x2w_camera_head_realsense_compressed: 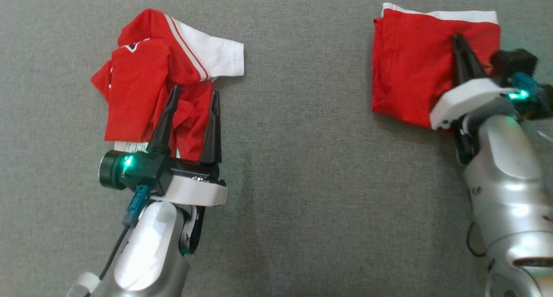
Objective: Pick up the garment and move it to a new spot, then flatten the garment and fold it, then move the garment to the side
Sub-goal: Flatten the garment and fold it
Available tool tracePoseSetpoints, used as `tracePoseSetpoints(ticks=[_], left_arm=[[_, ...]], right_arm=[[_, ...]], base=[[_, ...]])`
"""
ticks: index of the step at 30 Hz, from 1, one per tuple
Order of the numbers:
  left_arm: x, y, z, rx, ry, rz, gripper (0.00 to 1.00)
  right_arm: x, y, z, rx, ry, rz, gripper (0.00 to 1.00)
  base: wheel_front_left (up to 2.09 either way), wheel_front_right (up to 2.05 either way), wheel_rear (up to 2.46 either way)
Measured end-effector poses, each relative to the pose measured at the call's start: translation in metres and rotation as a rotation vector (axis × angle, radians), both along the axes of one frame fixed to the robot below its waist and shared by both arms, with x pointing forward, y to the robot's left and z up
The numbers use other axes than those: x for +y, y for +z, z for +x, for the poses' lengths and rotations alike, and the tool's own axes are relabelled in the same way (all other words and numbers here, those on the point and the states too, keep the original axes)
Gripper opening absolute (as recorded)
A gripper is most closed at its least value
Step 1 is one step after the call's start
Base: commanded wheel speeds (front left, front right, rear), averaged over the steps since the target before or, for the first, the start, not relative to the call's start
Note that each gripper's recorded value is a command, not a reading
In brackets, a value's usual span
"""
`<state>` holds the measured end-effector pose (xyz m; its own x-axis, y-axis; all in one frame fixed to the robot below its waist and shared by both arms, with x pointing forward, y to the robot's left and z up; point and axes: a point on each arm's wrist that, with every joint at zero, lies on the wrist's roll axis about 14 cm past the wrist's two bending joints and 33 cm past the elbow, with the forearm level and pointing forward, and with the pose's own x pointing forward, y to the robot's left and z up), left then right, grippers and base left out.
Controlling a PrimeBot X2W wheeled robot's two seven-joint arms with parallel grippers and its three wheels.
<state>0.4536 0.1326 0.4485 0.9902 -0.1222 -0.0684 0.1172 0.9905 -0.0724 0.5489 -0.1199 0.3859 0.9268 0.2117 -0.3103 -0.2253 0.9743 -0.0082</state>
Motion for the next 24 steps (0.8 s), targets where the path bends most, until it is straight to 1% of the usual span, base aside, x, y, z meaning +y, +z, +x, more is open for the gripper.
tracePoseSetpoints(ticks=[4, 7, 9, 12, 13, 19, 22, 24], left_arm=[[-0.003, 0.004, 0.000, -0.010, -0.006, -0.005, 1.00], [-0.004, 0.007, 0.000, -0.016, -0.009, -0.005, 1.00], [-0.004, 0.008, -0.001, -0.018, -0.010, -0.005, 1.00], [-0.005, 0.009, -0.001, -0.021, -0.012, -0.005, 1.00], [-0.005, 0.009, -0.001, -0.022, -0.013, -0.006, 1.00], [-0.010, 0.012, 0.001, -0.030, -0.024, -0.012, 1.00], [-0.013, 0.020, 0.001, -0.049, -0.032, -0.014, 1.00], [-0.016, 0.025, -0.001, -0.061, -0.037, -0.017, 1.00]], right_arm=[[0.022, 0.021, 0.006, -0.062, 0.060, 0.002, 0.00], [0.040, 0.030, 0.006, -0.082, 0.118, 0.010, 0.00], [0.054, 0.026, -0.001, -0.064, 0.161, 0.021, 0.00], [0.063, -0.002, -0.022, 0.054, 0.211, -0.014, 0.00], [0.064, -0.006, -0.025, 0.068, 0.217, -0.018, 0.00], [0.059, 0.004, -0.024, 0.034, 0.202, 0.001, 0.00], [0.049, 0.026, -0.018, -0.028, 0.157, 0.029, 0.00], [0.040, 0.050, -0.013, -0.102, 0.119, 0.058, 0.00]], base=[[0.00, 0.00, 0.00], [0.00, 0.00, 0.00], [0.00, 0.00, 0.00], [0.00, 0.00, 0.00], [0.00, 0.00, 0.00], [0.00, 0.00, 0.00], [0.00, 0.00, 0.00], [0.00, 0.00, 0.00]])
